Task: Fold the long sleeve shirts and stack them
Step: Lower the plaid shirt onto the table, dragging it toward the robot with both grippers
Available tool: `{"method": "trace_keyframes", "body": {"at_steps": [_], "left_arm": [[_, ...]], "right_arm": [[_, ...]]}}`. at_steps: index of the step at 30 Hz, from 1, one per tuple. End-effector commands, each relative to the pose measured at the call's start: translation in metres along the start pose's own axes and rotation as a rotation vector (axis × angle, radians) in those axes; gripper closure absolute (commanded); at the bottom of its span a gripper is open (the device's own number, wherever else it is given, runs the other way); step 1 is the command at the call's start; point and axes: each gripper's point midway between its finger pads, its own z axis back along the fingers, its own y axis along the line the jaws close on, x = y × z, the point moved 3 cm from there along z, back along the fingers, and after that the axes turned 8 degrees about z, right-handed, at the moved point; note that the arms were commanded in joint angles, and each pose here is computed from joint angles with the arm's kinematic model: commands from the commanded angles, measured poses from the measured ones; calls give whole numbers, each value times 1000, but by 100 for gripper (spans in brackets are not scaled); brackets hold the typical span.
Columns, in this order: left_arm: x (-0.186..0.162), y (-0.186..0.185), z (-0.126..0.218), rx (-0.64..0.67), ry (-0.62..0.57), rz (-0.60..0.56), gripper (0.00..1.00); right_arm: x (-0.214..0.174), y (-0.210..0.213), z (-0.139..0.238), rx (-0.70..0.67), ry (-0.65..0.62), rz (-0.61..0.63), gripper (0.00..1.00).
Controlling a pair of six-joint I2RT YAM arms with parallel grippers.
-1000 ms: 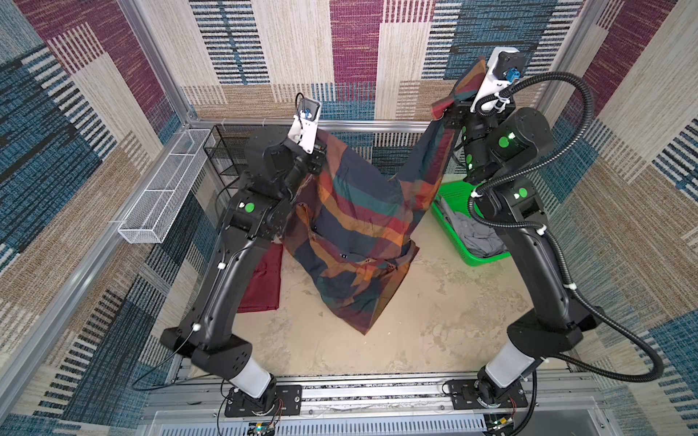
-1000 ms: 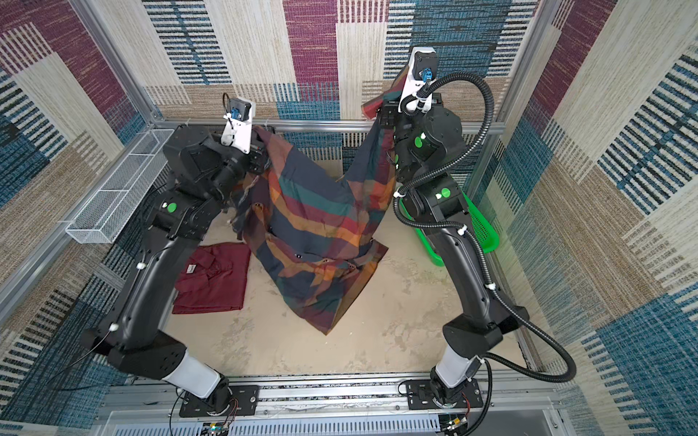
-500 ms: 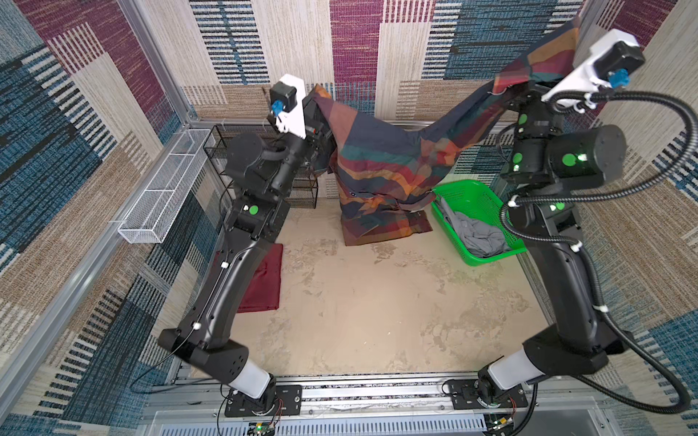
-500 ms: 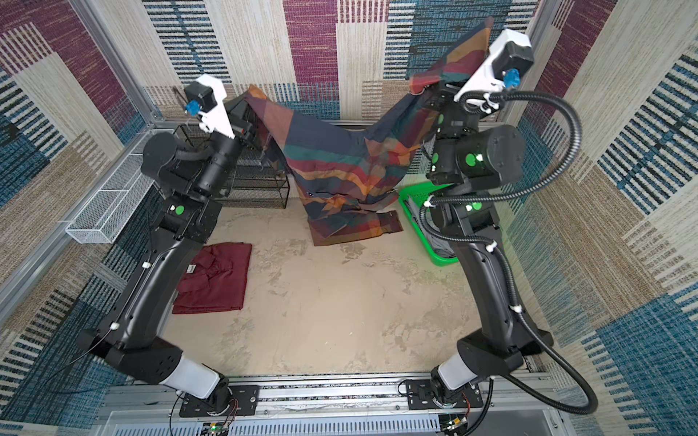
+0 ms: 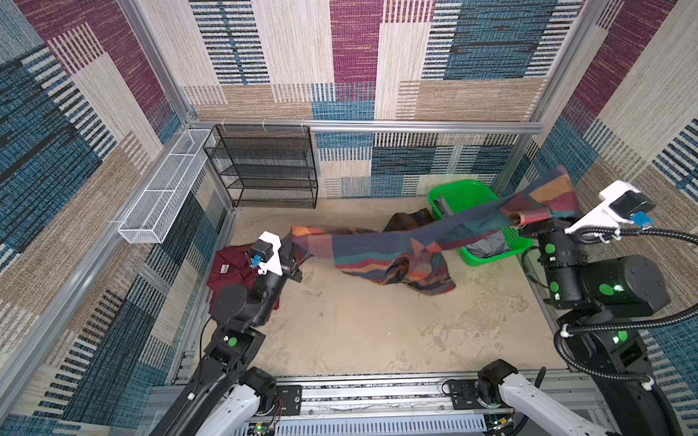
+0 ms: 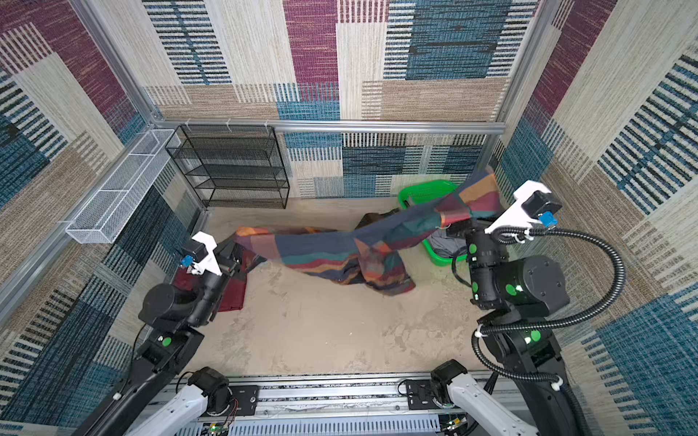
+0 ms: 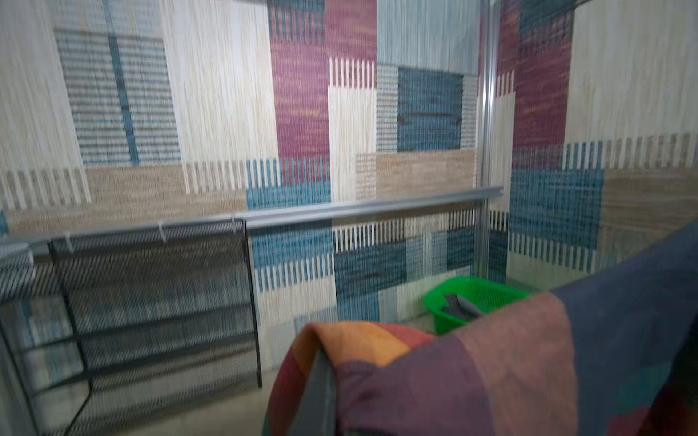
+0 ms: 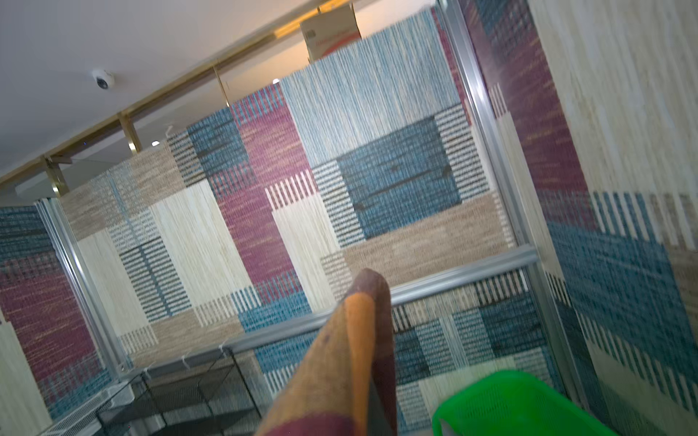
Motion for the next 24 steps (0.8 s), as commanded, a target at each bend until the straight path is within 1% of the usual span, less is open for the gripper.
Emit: {"method": "trace_keyframes", "body": {"at_steps": [1, 2, 3, 5, 6, 7, 8, 10, 12, 14, 15, 16, 17, 19, 20, 21, 22, 24], "left_arm": [[-44, 12, 23, 113, 119, 145, 100], [-50, 10, 28, 132, 155, 168, 100], [-62, 6, 32, 133, 215, 173, 100], [-81, 5, 42, 173, 301, 195, 100], [-86, 4, 48, 178, 320, 210, 97], [-90, 6, 54, 195, 336, 227, 91], [-92, 10, 62, 220, 345, 256, 82], [-92, 16, 75, 235, 348, 288, 74], [-88, 24, 90, 270, 357, 338, 66], [-85, 26, 101, 269, 384, 348, 63], [-81, 27, 105, 271, 394, 354, 62], [-77, 28, 110, 270, 403, 350, 62], [-70, 29, 113, 265, 403, 341, 62], [-55, 30, 117, 255, 388, 326, 61], [-45, 29, 117, 235, 377, 314, 60], [-34, 26, 117, 209, 368, 305, 51], [-27, 24, 117, 189, 368, 294, 45], [-14, 19, 117, 148, 374, 271, 44]], "right_arm": [[-61, -14, 14, -53, 246, -70, 100], [-75, -17, 19, -67, 302, -73, 100], [-86, -20, 25, -64, 336, -78, 100], [-103, -24, 38, -54, 379, -89, 100], [-109, -24, 44, -34, 393, -93, 100], [-114, -25, 50, -26, 411, -95, 100], [-120, -26, 56, -16, 435, -98, 98], [-131, -20, 66, 46, 490, -113, 94], [-147, -14, 78, 110, 555, -149, 89], [-159, -16, 89, 115, 612, -177, 84], [-167, -17, 92, 103, 642, -188, 81], [-170, -20, 101, 105, 652, -203, 72], [-176, -21, 105, 106, 679, -205, 67], [-179, -22, 110, 103, 703, -197, 61], [-176, -24, 111, 97, 700, -192, 59], [-170, -25, 113, 97, 682, -191, 57], [-162, -25, 114, 109, 655, -193, 55], [-150, -22, 116, 140, 623, -189, 50]]}}
